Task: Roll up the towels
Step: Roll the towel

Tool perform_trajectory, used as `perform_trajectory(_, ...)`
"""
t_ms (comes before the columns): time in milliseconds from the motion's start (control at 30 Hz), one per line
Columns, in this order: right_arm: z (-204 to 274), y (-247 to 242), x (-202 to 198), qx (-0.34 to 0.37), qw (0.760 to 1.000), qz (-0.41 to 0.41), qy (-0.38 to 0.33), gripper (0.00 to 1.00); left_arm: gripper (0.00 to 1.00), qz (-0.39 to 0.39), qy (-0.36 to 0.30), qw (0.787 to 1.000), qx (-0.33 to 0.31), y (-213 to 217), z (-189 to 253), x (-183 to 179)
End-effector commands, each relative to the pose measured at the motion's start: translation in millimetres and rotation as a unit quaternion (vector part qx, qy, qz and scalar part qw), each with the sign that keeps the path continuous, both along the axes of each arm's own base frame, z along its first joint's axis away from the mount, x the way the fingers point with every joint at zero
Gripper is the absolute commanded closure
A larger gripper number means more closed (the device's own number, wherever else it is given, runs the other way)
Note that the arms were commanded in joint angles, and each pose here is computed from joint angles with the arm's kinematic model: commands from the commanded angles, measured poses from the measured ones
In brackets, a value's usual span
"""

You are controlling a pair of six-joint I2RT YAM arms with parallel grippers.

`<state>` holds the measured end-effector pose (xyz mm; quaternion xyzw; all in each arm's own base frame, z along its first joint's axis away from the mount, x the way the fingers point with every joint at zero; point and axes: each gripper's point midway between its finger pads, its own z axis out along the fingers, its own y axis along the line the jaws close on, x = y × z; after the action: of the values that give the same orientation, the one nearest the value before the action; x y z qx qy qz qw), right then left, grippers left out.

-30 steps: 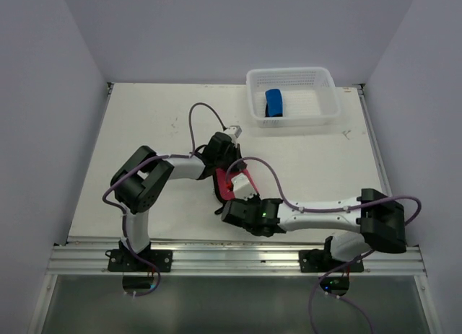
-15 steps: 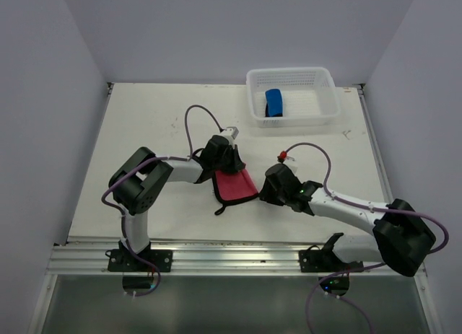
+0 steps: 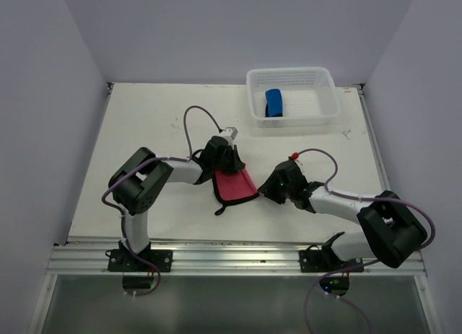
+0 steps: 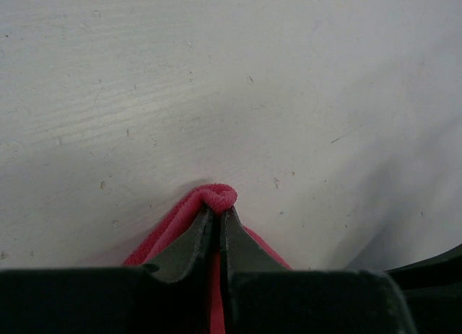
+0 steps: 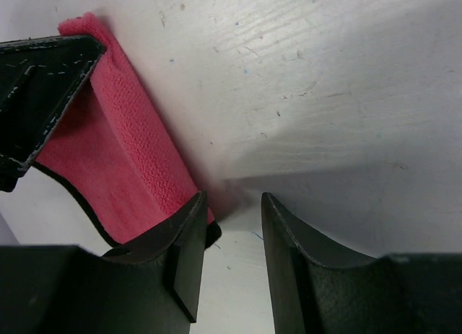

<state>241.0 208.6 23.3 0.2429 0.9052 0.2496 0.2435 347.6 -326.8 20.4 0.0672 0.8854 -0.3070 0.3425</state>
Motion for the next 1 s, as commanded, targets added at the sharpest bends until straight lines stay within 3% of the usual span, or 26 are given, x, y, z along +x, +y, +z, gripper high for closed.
perform_trajectory(0, -1.5, 9.6, 3.4, 0.03, 1.0, -0.001, 0.001, 0.6, 1.0, 0.028, 0.042, 0.996, 0.069, 34.4, -40.9, -14.0)
perform_trajectory(967, 28.2, 34.0, 8.8, 0.092, 0.995, 0.025, -0.016, 0.6, 1.0, 0.048, 0.049, 0.994, 0.083, 44.0, -48.4, -16.8)
